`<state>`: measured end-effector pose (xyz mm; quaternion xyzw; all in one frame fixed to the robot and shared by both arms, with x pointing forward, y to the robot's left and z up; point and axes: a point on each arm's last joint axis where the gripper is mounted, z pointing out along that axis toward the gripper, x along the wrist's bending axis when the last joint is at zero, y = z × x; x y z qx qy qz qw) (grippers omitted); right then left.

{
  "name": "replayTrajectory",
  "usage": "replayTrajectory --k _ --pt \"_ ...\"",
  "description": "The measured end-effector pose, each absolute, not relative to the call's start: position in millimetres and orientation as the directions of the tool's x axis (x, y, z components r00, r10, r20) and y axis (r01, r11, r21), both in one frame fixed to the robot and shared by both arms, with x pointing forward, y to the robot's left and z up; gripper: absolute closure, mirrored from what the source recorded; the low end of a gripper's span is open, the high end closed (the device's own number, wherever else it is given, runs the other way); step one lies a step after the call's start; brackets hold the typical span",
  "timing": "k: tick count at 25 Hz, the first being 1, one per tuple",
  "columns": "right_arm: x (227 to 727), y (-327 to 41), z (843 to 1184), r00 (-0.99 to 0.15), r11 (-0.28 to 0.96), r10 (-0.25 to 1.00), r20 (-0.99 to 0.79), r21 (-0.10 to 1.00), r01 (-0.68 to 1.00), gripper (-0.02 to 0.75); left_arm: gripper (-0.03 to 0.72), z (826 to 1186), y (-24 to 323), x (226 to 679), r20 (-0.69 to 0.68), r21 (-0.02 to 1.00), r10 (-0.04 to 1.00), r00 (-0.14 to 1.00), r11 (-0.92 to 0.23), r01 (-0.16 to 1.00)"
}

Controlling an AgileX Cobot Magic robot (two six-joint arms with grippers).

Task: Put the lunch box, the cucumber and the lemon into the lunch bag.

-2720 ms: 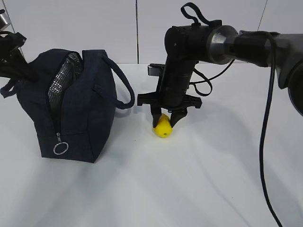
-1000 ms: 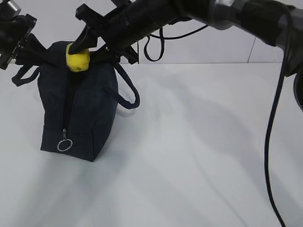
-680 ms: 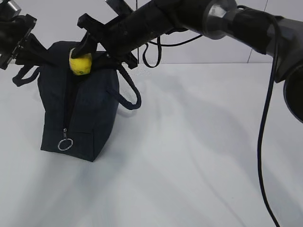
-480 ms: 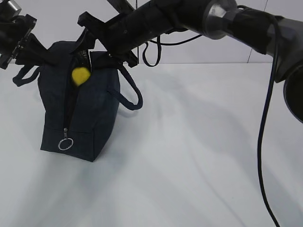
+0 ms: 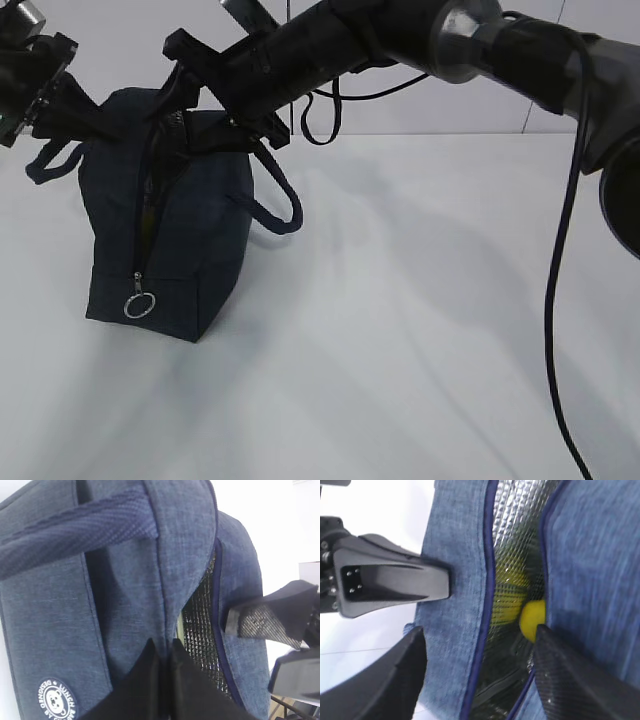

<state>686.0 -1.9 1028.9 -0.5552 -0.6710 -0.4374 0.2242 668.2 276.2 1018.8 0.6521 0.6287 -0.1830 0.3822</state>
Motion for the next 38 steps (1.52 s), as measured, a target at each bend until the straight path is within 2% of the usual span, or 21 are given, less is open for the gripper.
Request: replayTrajectory --k 4,14,19,22,26,28,33,38 --pt "685.4 -7.0 1031.8 -0.27 0.02 0.504 0.82 0.302 0.953 0.211 0.696 1017.2 277.5 667.5 -0.703 0.269 0.696 0.148 0.068 0.961" --pt "675.3 -15.7 1049.0 -0.33 0.166 0.436 0.837 0.286 0.944 0.211 0.696 1016.1 278.4 667.1 -0.69 0.271 0.707 0.154 0.055 0.961" --pt "674.6 -15.4 1058.0 -0.403 0.192 0.409 0.819 0.354 0.915 0.211 0.696 1015.7 278.8 666.9 -0.684 0.274 0.712 0.159 0.049 0.961" --pt "675.8 -17.8 1068.3 -0.417 0.182 0.462 0.783 0.376 0.908 0.211 0.696 1015.7 277.9 666.9 -0.684 0.274 0.712 0.16 0.047 0.961" --pt "674.5 -18.8 1091.3 -0.454 0.167 0.625 0.635 0.46 0.872 0.211 0.696 1015.2 278.3 666.7 -0.679 0.273 0.716 0.161 0.042 0.961" --pt "673.9 -19.3 1097.7 -0.436 0.147 0.7 0.566 0.483 0.863 0.211 0.696 1015.0 278.4 666.6 -0.677 0.273 0.718 0.162 0.041 0.961" --pt "675.5 -21.7 1089.4 -0.373 0.131 0.804 0.462 0.474 0.871 0.211 0.696 1014.9 278.5 666.6 -0.676 0.273 0.719 0.162 0.04 0.961" --pt "678.4 -24.8 1075.7 -0.34 0.136 0.84 0.423 0.443 0.886 0.211 0.696 1014.9 278.6 666.6 -0.675 0.273 0.719 0.162 0.04 0.961"
